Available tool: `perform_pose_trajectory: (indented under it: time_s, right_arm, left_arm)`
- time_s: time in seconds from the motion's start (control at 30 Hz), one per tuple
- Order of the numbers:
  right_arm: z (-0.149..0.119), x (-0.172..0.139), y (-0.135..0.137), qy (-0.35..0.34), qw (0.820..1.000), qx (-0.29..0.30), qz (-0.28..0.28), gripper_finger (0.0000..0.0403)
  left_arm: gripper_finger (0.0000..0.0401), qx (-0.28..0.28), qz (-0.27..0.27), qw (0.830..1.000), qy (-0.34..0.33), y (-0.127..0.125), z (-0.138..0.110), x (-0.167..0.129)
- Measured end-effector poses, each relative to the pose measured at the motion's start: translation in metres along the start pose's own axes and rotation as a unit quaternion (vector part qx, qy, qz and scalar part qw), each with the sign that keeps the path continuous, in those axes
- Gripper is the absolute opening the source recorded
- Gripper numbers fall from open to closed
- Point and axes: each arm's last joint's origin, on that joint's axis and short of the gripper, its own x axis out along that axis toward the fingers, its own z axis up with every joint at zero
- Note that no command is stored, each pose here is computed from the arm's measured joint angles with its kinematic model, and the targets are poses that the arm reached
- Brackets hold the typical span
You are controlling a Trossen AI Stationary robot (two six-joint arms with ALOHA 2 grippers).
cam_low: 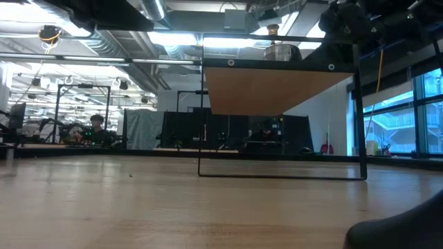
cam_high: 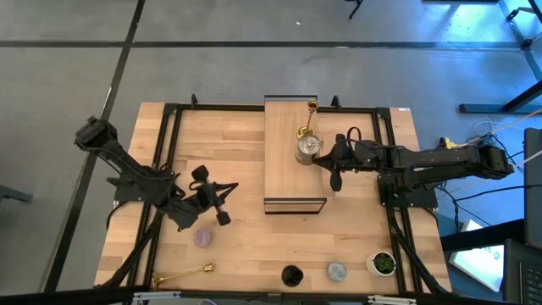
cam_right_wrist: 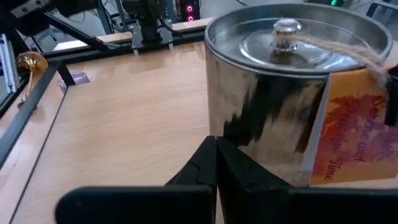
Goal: Pick & Place candle stick holders
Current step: Put the brown scented candle on the shelf
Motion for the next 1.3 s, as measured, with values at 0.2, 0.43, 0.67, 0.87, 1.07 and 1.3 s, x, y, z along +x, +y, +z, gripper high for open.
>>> perform_pose_trajectory:
  time_s: [0.2, 0.43, 0.67, 0.87, 1.07, 1.3]
  right_arm:
    - [0.000, 0.001, 0.001, 0.001, 1.000, 0.005, 0.000, 0.0000]
    - [-0.005, 0.007, 0.002, 0.018, 1.000, 0.010, 0.001, 0.0000]
    - [-0.007, 0.008, 0.009, 0.022, 1.000, 0.003, 0.015, 0.0000]
    - [-0.007, 0.008, 0.012, 0.017, 1.000, -0.002, -0.008, 0.0000]
    - [-0.007, 0.007, 0.013, 0.015, 1.000, -0.005, -0.018, 0.0000]
    - [-0.008, 0.007, 0.013, 0.020, 1.000, -0.006, -0.018, 0.0000]
  left_arm:
    - [0.0001, -0.014, 0.001, 1.000, 0.022, 0.012, 0.000, 0.025]
    - [0.0002, -0.014, -0.022, 1.000, 0.017, 0.036, 0.010, 0.063]
    - [0.0002, -0.024, -0.155, 0.986, -0.056, 0.080, 0.026, 0.106]
    - [0.0002, -0.066, -0.244, 0.964, -0.080, 0.107, 0.019, 0.137]
    - [0.0002, -0.071, -0.274, 0.956, -0.072, 0.105, 0.005, 0.160]
    - [0.0002, -0.071, -0.273, 0.957, -0.068, 0.098, 0.009, 0.197]
